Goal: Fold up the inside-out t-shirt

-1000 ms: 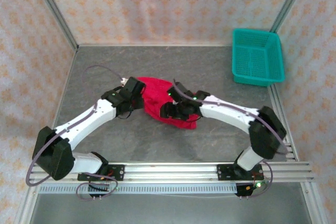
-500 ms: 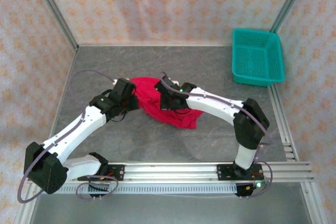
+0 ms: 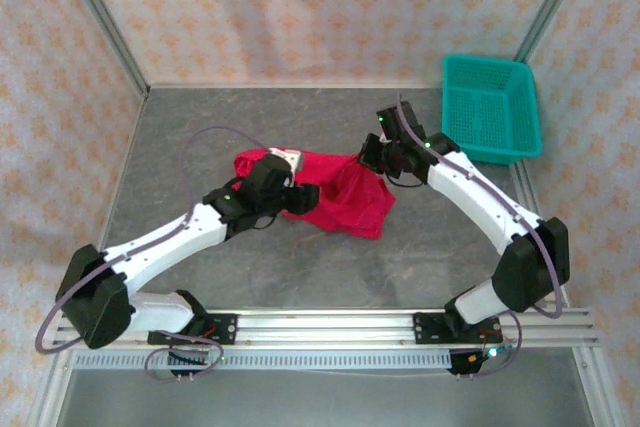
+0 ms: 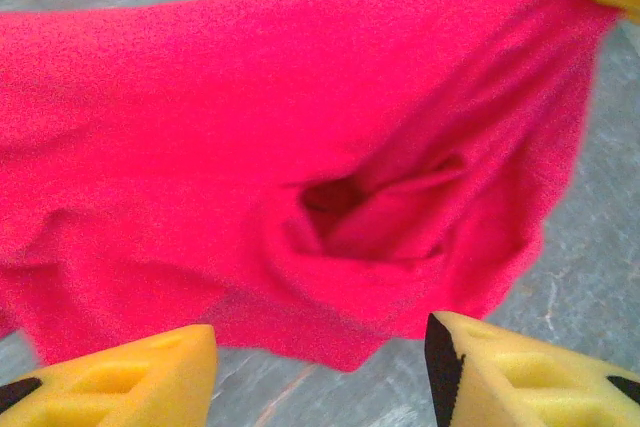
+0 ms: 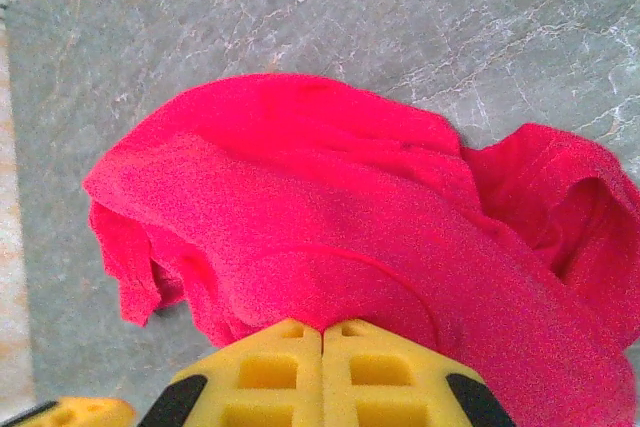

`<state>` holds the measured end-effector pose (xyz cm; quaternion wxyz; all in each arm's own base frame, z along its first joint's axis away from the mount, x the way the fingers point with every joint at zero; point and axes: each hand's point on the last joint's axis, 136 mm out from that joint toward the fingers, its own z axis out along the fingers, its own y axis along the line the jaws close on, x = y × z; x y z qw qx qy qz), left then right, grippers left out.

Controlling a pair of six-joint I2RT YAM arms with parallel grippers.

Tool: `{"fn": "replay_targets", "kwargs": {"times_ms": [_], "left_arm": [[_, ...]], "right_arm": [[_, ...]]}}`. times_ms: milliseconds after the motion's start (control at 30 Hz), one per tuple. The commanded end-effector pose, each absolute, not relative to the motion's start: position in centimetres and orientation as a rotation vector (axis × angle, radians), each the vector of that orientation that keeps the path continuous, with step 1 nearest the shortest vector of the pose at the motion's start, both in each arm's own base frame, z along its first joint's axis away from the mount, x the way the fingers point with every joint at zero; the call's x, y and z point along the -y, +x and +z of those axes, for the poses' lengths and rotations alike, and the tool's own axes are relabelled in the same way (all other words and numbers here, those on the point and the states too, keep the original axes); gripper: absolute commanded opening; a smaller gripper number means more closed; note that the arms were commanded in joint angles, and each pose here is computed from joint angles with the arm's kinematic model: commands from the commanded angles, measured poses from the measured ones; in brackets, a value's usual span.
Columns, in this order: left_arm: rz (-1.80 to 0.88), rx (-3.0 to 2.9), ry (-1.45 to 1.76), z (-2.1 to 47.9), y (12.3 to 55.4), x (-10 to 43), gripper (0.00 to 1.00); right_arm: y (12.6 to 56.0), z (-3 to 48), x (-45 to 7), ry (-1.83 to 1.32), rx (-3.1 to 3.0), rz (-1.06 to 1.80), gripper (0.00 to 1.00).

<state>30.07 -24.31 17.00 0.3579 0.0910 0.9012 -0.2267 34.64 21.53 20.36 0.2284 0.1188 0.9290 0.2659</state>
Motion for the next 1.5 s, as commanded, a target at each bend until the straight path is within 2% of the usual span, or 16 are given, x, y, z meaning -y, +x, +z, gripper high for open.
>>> {"fn": "replay_targets", "kwargs": {"times_ms": [0,100,333,567,767,800,967,1067,1200,1467], "left_arm": [[-0.611,-2.194,0.349,18.6,31.5,27.3,0.60],[-0.593,-2.241,0.378,17.6,32.1,28.7,0.59],[-0.606,-2.280,0.285,14.3,34.0,30.9,0.47],[-0.472,-2.310,0.172,12.1,36.5,30.3,0.49],[-0.432,-2.313,0.088,11.3,38.3,29.9,0.47],[-0.427,-2.319,0.087,11.0,38.4,29.8,0.42],[-0.403,-2.383,0.075,10.0,39.0,29.0,0.00],[-0.415,-2.368,0.058,12.1,38.8,28.2,0.00],[-0.482,-2.330,0.072,17.5,38.2,28.3,0.00],[-0.868,-2.246,0.074,28.0,35.4,31.0,0.00]], "right_arm": [[35.1,19.8,-23.2,0.312,-2.577,0.866,0.00],[35.6,19.2,-23.3,0.325,-2.591,0.876,0.00],[36.2,18.9,-23.0,0.347,-2.588,0.880,0.00],[36.2,19.2,-23.1,0.340,-2.589,0.897,0.00],[36.0,19.2,-23.6,0.334,-2.589,0.942,0.00],[35.9,19.2,-23.7,0.333,-2.589,0.948,0.00],[35.9,19.4,-23.2,0.334,-2.585,0.921,0.00],[36.3,18.8,-22.6,0.346,-2.590,0.888,0.00],[37.2,17.3,-21.5,0.369,-2.606,0.820,0.00],[40.7,12.9,-21.1,0.323,-2.707,0.628,0.00]]}}
